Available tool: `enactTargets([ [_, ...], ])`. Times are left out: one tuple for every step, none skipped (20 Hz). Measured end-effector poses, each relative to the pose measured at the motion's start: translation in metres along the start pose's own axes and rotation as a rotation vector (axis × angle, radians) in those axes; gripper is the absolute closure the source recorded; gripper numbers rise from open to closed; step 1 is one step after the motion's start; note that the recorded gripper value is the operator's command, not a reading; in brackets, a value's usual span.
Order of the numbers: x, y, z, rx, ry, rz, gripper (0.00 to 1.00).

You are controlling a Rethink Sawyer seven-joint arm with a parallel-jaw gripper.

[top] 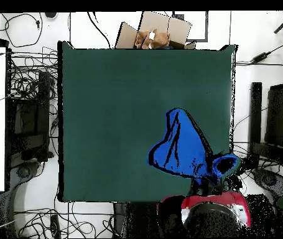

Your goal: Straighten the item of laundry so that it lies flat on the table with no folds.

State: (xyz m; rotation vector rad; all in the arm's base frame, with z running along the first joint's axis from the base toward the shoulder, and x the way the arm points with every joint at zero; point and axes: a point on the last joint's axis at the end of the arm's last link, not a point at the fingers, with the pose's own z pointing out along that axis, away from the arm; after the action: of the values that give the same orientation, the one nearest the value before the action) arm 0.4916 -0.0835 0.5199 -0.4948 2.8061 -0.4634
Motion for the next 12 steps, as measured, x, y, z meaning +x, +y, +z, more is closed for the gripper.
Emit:
enactTargets([
  [-0.001, 0.0, -0.001, -0.008, -0.004, 0.007, 1.0],
  [-0.003, -0.001, -0.007, -0.037, -0.013, 0.03, 1.0],
  [-0.004, -0.002, -0.011, -0.055, -0.016, 0.042, 1.0],
  [-0.005, -0.003, -0.013, -0.066, -0.018, 0.049, 1.0],
  [-0.006, -0.004, -0.016, -0.076, -0.02, 0.055, 1.0],
  [-0.008, -0.005, -0.024, -0.104, -0.023, 0.071, 1.0],
  [-0.008, -0.006, -0.026, -0.11, -0.024, 0.074, 1.0],
  [-0.009, -0.007, -0.028, -0.113, -0.028, 0.079, 1.0],
  [-0.01, -0.008, -0.029, -0.117, -0.033, 0.084, 1.0],
  [-0.01, -0.009, -0.029, -0.115, -0.037, 0.088, 1.0],
  [-0.01, -0.01, -0.029, -0.112, -0.042, 0.092, 1.0],
  [-0.01, -0.011, -0.029, -0.11, -0.044, 0.093, 1.0],
])
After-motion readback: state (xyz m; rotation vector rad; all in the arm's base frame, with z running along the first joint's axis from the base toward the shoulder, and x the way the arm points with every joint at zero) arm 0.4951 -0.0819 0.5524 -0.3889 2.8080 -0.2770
